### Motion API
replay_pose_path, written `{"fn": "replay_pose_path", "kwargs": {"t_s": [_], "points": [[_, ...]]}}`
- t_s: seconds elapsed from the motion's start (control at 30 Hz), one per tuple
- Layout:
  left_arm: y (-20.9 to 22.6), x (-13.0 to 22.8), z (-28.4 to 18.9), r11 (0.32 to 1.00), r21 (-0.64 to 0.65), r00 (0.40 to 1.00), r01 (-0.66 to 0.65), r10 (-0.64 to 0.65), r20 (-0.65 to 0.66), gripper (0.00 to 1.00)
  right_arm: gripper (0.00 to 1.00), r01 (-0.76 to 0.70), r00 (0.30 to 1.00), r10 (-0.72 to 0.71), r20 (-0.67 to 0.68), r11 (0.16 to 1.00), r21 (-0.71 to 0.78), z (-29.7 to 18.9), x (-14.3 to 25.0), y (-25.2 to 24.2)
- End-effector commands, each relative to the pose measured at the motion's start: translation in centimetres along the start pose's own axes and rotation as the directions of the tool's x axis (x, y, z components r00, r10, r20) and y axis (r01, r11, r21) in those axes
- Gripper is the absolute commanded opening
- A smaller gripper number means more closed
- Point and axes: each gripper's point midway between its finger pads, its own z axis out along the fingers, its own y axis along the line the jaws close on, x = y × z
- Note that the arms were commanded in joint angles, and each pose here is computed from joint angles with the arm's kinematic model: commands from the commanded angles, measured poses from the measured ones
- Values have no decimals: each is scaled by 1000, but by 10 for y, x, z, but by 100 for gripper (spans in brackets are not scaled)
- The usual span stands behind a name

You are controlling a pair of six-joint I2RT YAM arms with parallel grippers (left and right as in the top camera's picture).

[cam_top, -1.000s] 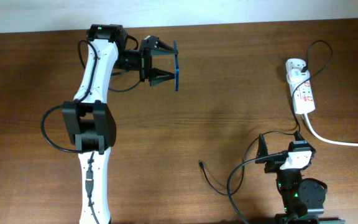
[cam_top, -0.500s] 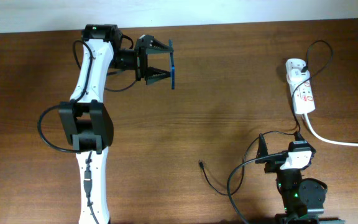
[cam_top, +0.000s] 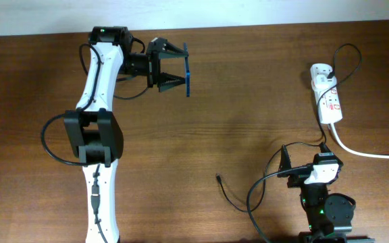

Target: Plug charger to phone and switch on socket

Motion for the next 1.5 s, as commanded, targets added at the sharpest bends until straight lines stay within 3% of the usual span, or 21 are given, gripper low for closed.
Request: {"fn": "replay_pose_path", "kwargs": {"t_s": [0.0, 0.37, 0.4, 0.47, 0.5, 0.53, 0.6, 0.7, 0.77, 0.83, 0.9, 0.97, 1.0, 1.03, 1.1, 1.13, 1.17, 1.23, 1.37, 1.47], "points": [[-12, 0, -3, 998, 60, 999, -36, 36, -4, 82, 98, -8, 1000, 8, -5, 1000, 7, 0, 3, -1], [-12, 0, -3, 998, 60, 999, -36, 36, -4, 82, 98, -11, 1000, 11, 2, 1000, 3, 0, 1, -1], [-12, 0, -3, 998, 60, 999, -36, 36, -4, 82, 98, -11, 1000, 11, 14, 999, -40, 0, -2, 7], [-12, 0, -3, 998, 60, 999, -36, 36, -4, 82, 98, -13, 986, 68, 153, 943, -333, -13, -40, 56], [-12, 0, -3, 998, 60, 999, -35, 35, -4, 82, 98, 21, 971, 123, 205, 810, -586, -40, -60, 98], [-12, 0, -3, 998, 60, 999, -36, 36, -4, 82, 98, 79, 963, 117, 241, 736, -673, -56, -67, 114], [-12, 0, -3, 998, 60, 999, -35, 35, -4, 82, 98, 93, 918, 206, 338, 718, -690, -73, -103, 114], [-12, 0, -3, 998, 60, 999, -35, 35, -4, 82, 98, 91, 862, 257, 437, 770, -632, -88, -158, 100], [-12, 0, -3, 998, 60, 999, -35, 35, -4, 82, 98, 13, 931, 197, 308, 824, -567, -81, -177, 90], [-12, 0, -3, 998, 60, 999, -35, 35, -4, 82, 98, -148, 989, 147, -29, 929, -340, -50, -158, 56], [-12, 0, -3, 998, 60, 999, -35, 35, -4, 82, 98, -192, 976, 134, -173, 902, -387, -36, -168, 66], [-12, 0, -3, 998, 60, 999, -35, 35, -4, 82, 98, -311, 948, 182, -261, 696, -647, -30, -193, 112], [-12, 0, -3, 998, 60, 999, -35, 35, -4, 82, 98, -403, 915, 255, -314, 629, -665, -21, -203, 118], [-12, 0, -3, 998, 60, 999, -35, 35, -4, 82, 98, -528, 848, 283, -448, 531, -663, 0, -199, 129], [-12, 0, -3, 998, 60, 999, -35, 35, -4, 82, 98, -579, 790, 230, -568, 585, -569, 26, -174, 142], [-12, 0, -3, 998, 60, 999, -34, 35, -4, 82, 98, -531, 751, 166, -639, 726, -437, 45, -151, 146], [-12, 0, -3, 998, 60, 999, -35, 35, -4, 82, 98, -426, 721, 102, -686, 845, -322, 56, -138, 150], [-12, 0, -3, 998, 60, 999, -34, 35, -4, 82, 99, -175, 723, -29, -690, 959, -223, 76, -147, 171], [-12, 0, -3, 998, 60, 1000, -24, 24, -5, 82, 99, -53, 823, -98, -560, 967, -248, 108, -161, 257], [-12, 0, -3, 998, 60, 1000, -2, 2, -6, 82, 98, -28, 848, -85, -523, 978, -205, 126, -149, 279]]}}
